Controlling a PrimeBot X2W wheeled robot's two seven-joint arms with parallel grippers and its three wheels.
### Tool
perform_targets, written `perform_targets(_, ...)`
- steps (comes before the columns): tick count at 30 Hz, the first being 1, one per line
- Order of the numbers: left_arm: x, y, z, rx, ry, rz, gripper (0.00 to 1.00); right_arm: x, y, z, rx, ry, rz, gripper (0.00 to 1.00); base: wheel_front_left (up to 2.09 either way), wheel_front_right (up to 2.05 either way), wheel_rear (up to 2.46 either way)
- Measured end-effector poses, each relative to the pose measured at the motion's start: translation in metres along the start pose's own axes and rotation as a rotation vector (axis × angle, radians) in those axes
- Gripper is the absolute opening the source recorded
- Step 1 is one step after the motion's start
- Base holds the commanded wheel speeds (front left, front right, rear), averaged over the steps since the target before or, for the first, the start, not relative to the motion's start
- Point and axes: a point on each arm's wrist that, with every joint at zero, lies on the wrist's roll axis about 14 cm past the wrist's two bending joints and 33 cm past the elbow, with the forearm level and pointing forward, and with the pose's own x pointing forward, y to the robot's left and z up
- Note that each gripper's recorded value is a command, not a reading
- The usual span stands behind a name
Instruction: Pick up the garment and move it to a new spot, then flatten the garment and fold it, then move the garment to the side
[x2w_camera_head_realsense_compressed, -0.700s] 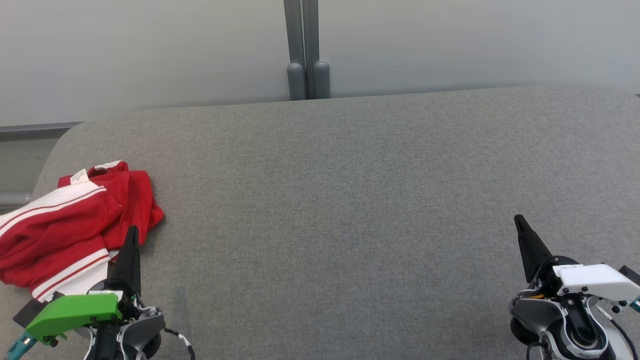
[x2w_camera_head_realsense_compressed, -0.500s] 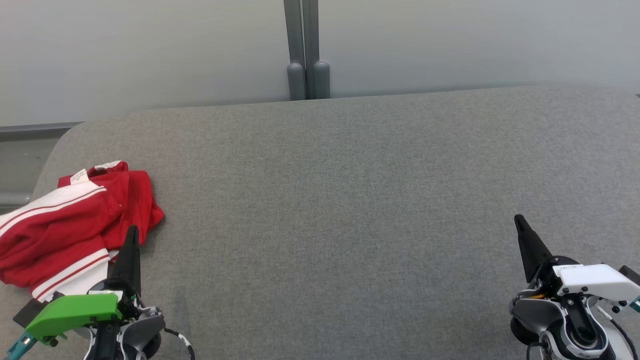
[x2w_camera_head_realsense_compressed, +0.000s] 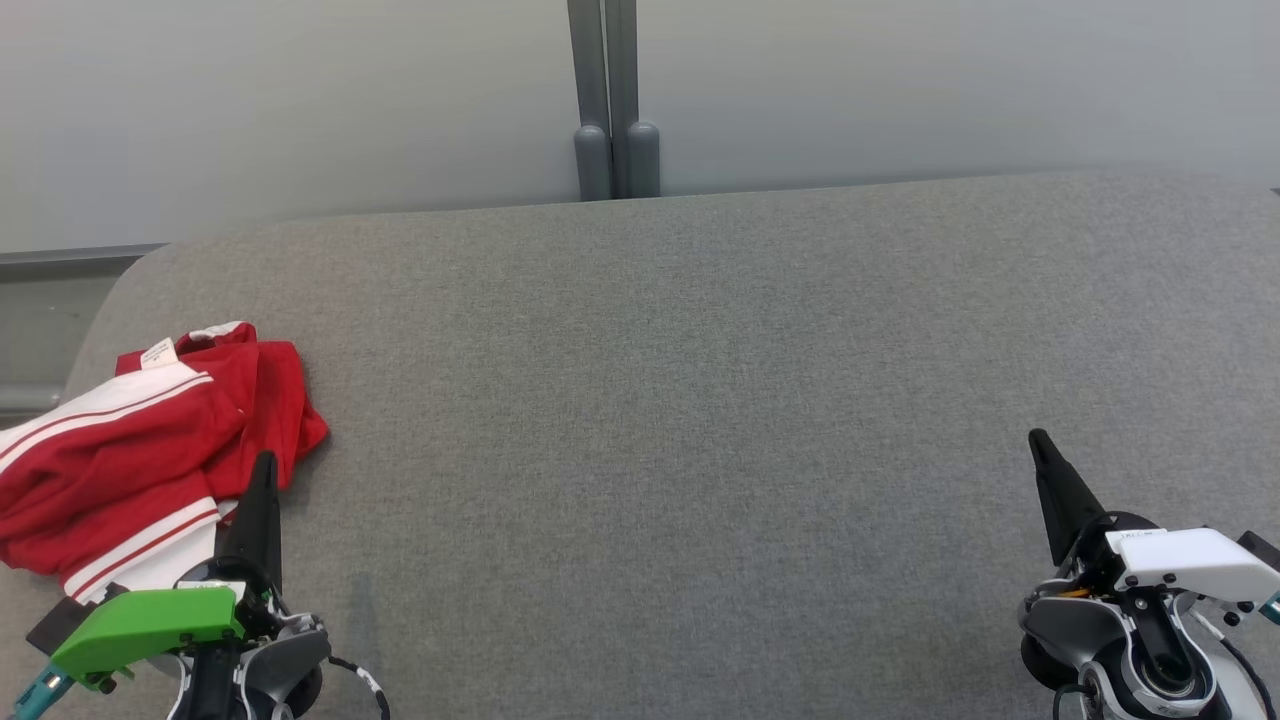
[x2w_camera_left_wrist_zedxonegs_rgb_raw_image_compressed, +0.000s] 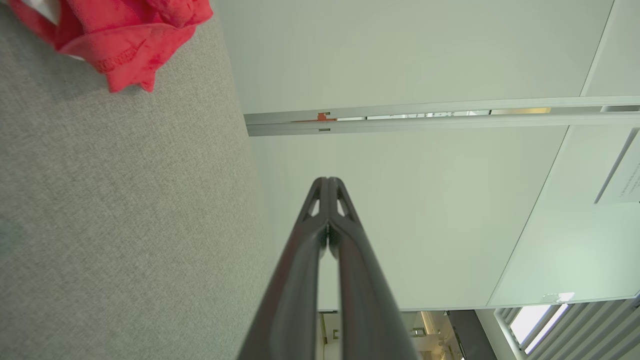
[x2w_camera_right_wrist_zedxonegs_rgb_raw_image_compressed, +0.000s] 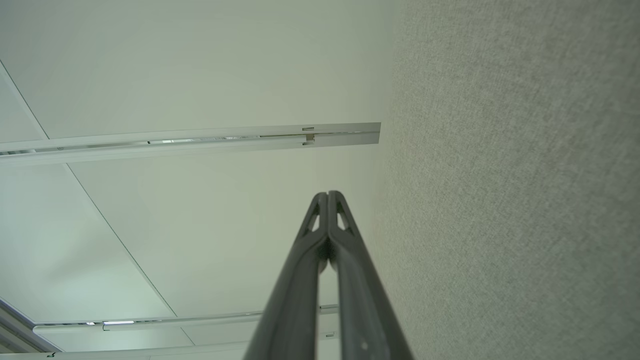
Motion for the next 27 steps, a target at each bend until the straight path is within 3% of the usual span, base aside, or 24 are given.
perform_targets(27,0.0,-0.0001,0.0,0.0,0.0,0.0,0.0,0.0,0.0,0.0,0.0,0.0,0.0,0.0,0.0,0.0,0.0)
